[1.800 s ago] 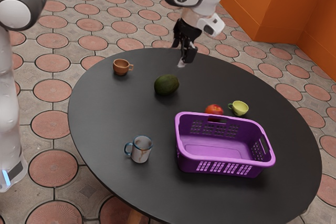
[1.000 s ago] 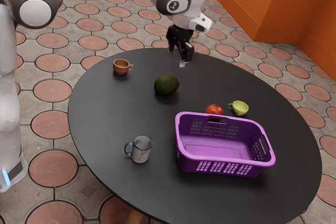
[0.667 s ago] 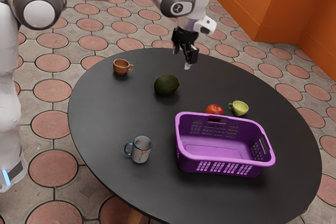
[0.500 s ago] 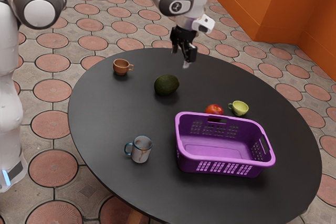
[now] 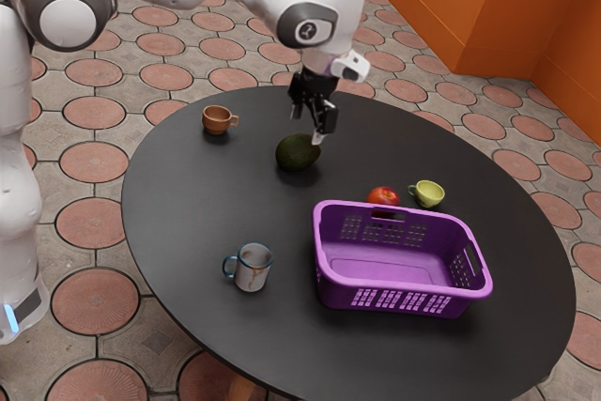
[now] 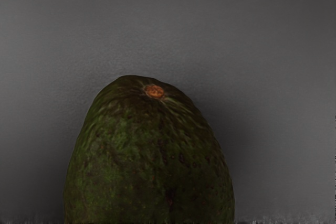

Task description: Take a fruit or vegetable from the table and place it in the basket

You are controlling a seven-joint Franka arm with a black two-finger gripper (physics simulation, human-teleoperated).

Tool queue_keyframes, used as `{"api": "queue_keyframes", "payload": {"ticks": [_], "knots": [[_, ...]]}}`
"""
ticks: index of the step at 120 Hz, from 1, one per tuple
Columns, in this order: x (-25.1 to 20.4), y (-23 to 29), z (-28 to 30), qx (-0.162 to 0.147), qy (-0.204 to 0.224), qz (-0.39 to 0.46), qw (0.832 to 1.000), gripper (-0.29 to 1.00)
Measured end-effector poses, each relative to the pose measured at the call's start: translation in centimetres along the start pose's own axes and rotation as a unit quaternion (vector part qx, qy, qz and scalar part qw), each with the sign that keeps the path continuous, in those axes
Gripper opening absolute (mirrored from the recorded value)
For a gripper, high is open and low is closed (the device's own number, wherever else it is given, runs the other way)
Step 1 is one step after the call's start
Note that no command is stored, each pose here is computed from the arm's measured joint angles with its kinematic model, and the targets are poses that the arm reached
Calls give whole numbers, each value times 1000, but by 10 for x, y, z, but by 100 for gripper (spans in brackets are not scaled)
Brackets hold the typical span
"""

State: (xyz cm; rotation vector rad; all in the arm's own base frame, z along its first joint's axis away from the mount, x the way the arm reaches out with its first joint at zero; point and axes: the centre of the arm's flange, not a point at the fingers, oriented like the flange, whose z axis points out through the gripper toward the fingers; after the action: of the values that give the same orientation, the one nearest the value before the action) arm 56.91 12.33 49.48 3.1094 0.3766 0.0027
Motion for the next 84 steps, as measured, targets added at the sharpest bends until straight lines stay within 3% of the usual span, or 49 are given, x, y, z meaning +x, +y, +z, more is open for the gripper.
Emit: {"api": "queue_keyframes", "payload": {"ticks": [84], "knots": [[-6,-16,34,-32,-11,-32,999,70]]}}
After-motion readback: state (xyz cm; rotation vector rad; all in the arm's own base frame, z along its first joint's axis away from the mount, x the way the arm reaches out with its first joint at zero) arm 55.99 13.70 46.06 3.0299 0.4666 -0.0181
